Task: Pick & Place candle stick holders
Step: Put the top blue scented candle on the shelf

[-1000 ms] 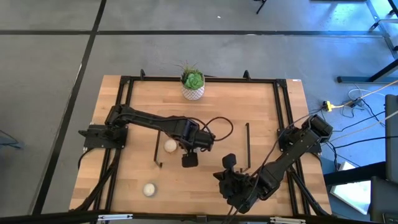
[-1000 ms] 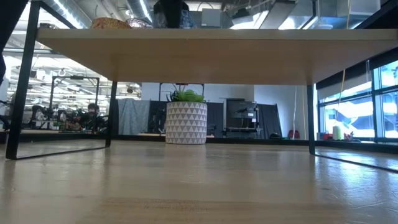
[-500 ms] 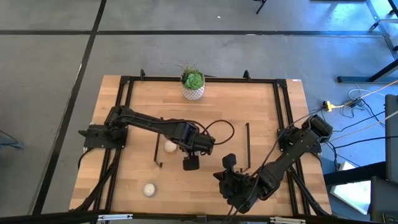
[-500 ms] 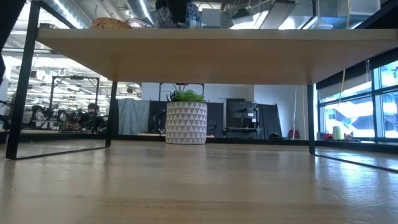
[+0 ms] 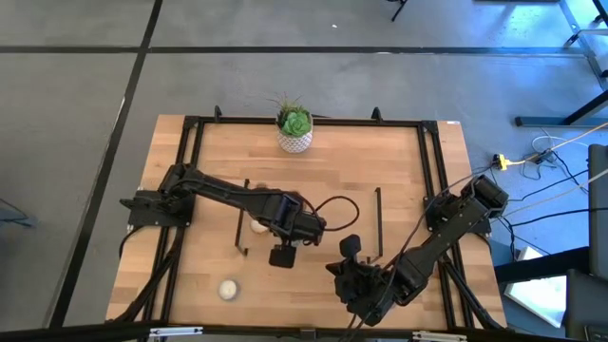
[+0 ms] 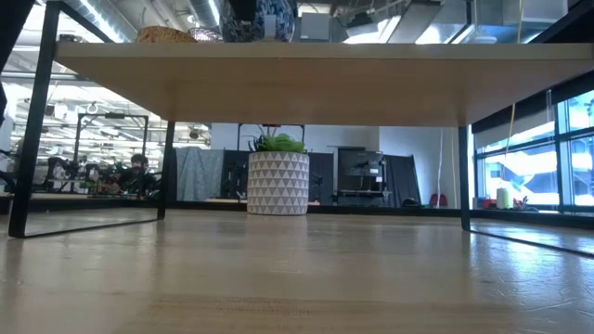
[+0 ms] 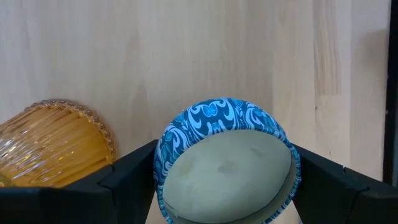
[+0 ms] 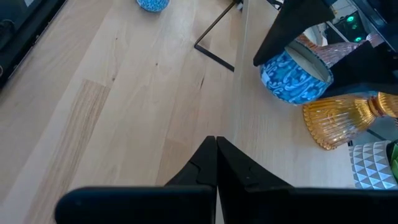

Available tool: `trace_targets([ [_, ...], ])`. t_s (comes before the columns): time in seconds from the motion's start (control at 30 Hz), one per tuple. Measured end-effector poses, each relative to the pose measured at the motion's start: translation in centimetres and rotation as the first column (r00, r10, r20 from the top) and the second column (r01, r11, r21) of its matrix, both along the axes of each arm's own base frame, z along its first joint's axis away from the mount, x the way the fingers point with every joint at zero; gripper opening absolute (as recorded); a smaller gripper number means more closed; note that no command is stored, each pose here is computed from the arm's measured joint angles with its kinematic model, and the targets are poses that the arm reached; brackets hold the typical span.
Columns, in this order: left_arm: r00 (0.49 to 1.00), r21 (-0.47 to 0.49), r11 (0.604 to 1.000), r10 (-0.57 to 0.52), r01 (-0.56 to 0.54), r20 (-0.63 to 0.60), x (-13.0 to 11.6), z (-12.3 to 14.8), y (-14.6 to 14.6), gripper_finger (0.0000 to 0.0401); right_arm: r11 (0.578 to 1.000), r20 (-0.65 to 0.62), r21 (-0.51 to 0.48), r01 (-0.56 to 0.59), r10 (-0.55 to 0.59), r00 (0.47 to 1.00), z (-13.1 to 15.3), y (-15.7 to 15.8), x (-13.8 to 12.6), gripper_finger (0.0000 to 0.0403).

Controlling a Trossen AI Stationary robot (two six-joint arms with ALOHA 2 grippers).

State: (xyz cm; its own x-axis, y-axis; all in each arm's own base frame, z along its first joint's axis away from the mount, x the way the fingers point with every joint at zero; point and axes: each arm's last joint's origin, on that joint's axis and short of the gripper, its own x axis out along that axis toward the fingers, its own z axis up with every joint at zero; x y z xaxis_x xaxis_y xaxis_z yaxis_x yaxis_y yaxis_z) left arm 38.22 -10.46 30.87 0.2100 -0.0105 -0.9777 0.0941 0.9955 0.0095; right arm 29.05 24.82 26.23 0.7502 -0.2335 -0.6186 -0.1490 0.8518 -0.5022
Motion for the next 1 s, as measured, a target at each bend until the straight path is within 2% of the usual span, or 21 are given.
trace_targets([
  [0.23, 1.0, 0.002, 1.0, 0.012, -0.012, -0.009, -0.2, 0.0, -0.3, 0.0301, 1.0, 0.0, 0.001, 0.0, 0.0, 1.0, 0.0, 0.0, 0.0, 0.0],
  [0.4, 1.0, 0.038, 0.999, 0.013, -0.012, -0.022, -0.6, 0.0, -0.8, 0.03, 1.0, 0.002, 0.004, 0.0, 0.0, 1.0, 0.0, 0.0, 0.0, 0.0],
  [0.57, 0.999, 0.08, 0.997, 0.02, -0.022, 0.026, -1.0, 1.7, -1.5, 0.03, 1.0, 0.003, 0.004, 0.0, 0.0, 1.0, 0.0, 0.0, 0.0, 0.0],
  [0.73, 0.994, 0.051, 0.998, 0.025, -0.031, 0.104, -1.3, 4.0, -2.2, 0.03, 1.0, 0.003, 0.007, -0.001, 0.001, 1.0, 0.0, 0.0, 0.1, 0.0],
  [0.8, 0.992, 0.034, 0.997, 0.07, -0.074, 0.106, -1.3, 4.1, -2.2, 0.0299, 1.0, 0.0, 0.01, -0.003, 0.003, 1.0, 0.0, 0.0, 0.1, 0.0],
  [0.87, 0.979, 0.01, 0.983, 0.183, -0.184, 0.095, -1.3, 4.0, -2.0, 0.0299, 1.0, 0.0, 0.01, -0.003, 0.003, 1.0, 0.0, 0.0, 0.1, 0.0],
  [1.0, 0.906, -0.046, 0.911, 0.412, -0.409, 0.099, -1.1, 3.9, -1.3, 0.0299, 1.0, 0.001, 0.011, -0.003, 0.003, 1.0, 0.0, 0.0, 0.1, 0.0],
])
